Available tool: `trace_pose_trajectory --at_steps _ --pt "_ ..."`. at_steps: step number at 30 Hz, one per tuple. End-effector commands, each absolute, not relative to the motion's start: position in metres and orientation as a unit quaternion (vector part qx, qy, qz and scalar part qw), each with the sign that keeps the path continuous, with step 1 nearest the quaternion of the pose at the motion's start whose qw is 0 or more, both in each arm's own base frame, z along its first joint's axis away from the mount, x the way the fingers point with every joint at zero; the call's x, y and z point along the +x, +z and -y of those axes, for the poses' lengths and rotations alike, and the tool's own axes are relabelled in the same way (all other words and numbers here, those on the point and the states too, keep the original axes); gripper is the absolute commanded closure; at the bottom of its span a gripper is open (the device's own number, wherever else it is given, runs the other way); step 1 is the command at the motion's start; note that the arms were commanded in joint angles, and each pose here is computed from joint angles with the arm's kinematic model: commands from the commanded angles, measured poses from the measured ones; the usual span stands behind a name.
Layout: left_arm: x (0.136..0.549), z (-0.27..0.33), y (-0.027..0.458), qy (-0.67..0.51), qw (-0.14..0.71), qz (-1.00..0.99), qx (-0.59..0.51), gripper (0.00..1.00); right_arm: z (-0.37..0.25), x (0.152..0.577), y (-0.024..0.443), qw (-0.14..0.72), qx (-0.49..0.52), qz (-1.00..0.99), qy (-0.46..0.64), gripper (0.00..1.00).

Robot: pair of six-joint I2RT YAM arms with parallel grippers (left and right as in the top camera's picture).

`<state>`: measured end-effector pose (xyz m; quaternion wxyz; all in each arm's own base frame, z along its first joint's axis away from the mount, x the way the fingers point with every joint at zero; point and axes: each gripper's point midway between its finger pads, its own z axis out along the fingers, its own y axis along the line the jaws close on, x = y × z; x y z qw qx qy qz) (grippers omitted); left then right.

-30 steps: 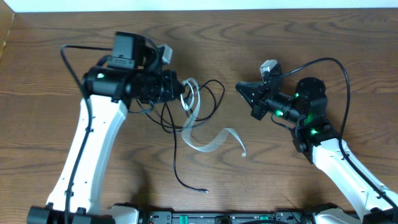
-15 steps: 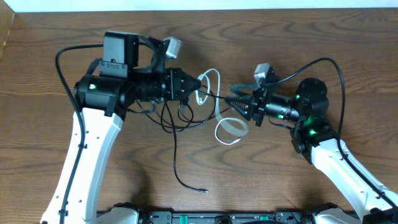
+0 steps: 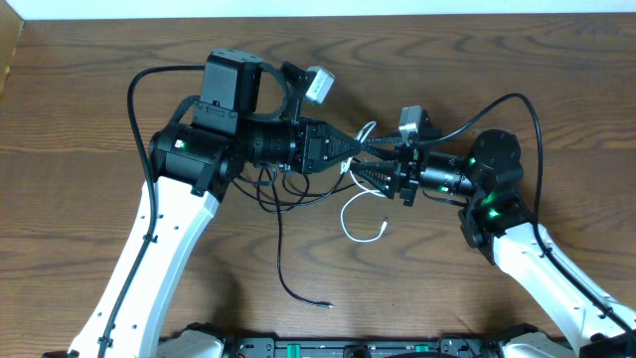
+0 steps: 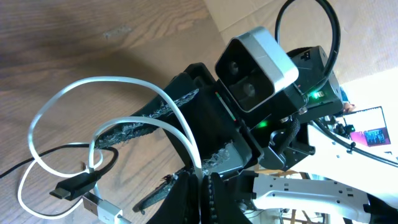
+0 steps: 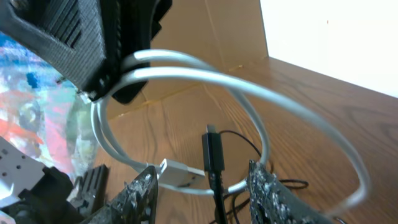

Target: Untangle cables

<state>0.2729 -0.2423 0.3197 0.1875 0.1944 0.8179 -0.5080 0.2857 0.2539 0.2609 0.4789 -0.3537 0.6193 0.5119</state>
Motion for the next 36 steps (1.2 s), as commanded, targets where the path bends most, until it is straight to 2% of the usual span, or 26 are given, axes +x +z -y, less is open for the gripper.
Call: trace_pose_trajectory --at_steps 1,2,5,10,21,25,29,32,36 --pt "0.27 0.244 0.326 -0.519 0.188 -0.81 0.199 0.93 -0.257 0.283 0.264 0.472 -0.352 -0.618 0.522 0.57" --pt "0.271 0.245 0.327 -0.521 0.187 -0.81 0.192 0.93 -0.257 0.283 0.264 0.472 -0.351 -0.618 0.521 0.57" --pt "0.267 0.251 0.344 -0.556 0.19 -0.78 0.214 0.93 -0.254 0.293 0.264 0.486 -0.334 -0.628 0.507 0.47" --pt "0.258 0.257 0.366 -0.599 0.185 -0.742 0.239 0.93 -0.248 0.31 0.264 0.514 -0.3 -0.645 0.479 0.46" --pt "0.259 0.258 0.354 -0.598 0.161 -0.752 0.228 0.93 -0.228 0.348 0.27 0.561 -0.192 -0.676 0.437 0.38" --pt "0.266 0.255 0.339 -0.57 0.168 -0.775 0.216 0.92 -0.241 0.324 0.292 0.564 -0.257 -0.624 0.476 0.38" --pt "0.274 0.252 0.332 -0.547 0.18 -0.792 0.203 0.93 -0.253 0.293 0.293 0.524 -0.326 -0.592 0.518 0.39" --pt "0.274 0.252 0.332 -0.547 0.181 -0.791 0.204 0.93 -0.255 0.288 0.291 0.513 -0.337 -0.589 0.526 0.42" --pt "0.265 0.255 0.339 -0.57 0.166 -0.775 0.216 0.92 -0.251 0.302 0.291 0.531 -0.307 -0.604 0.509 0.43"
